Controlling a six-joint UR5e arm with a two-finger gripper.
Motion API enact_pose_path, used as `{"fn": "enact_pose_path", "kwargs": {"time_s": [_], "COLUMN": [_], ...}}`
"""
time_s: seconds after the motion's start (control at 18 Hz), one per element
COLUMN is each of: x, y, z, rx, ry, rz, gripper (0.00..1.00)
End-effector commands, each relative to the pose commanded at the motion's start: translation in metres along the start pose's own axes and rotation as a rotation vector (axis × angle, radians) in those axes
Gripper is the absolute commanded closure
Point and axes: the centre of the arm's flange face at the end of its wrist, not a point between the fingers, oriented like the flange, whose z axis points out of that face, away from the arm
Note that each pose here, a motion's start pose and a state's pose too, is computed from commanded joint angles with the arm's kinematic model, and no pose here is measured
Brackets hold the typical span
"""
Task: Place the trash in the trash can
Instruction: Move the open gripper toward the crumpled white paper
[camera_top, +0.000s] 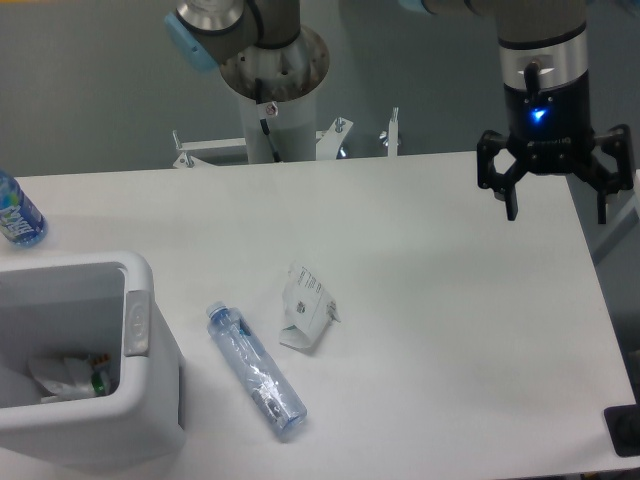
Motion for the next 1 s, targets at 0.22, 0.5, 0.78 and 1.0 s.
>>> {"fn": "enact_pose_path", "kwargs": {"time_s": [0.22, 0.5, 0.78, 1.0], "x": [0.001, 0.013, 0.032, 0.065], "y": [-0.001, 0.000, -0.009, -0.015], "z": [-0.001, 0.005, 0.015, 0.020], "rx": [0.001, 0.004, 0.006, -0.003], "ry": [-0.001, 0.023, 0.054, 0.093], "rz": [0.001, -0.006, 0.016, -0.106], "gripper": [0.00, 0.00, 0.00, 0.00]}}
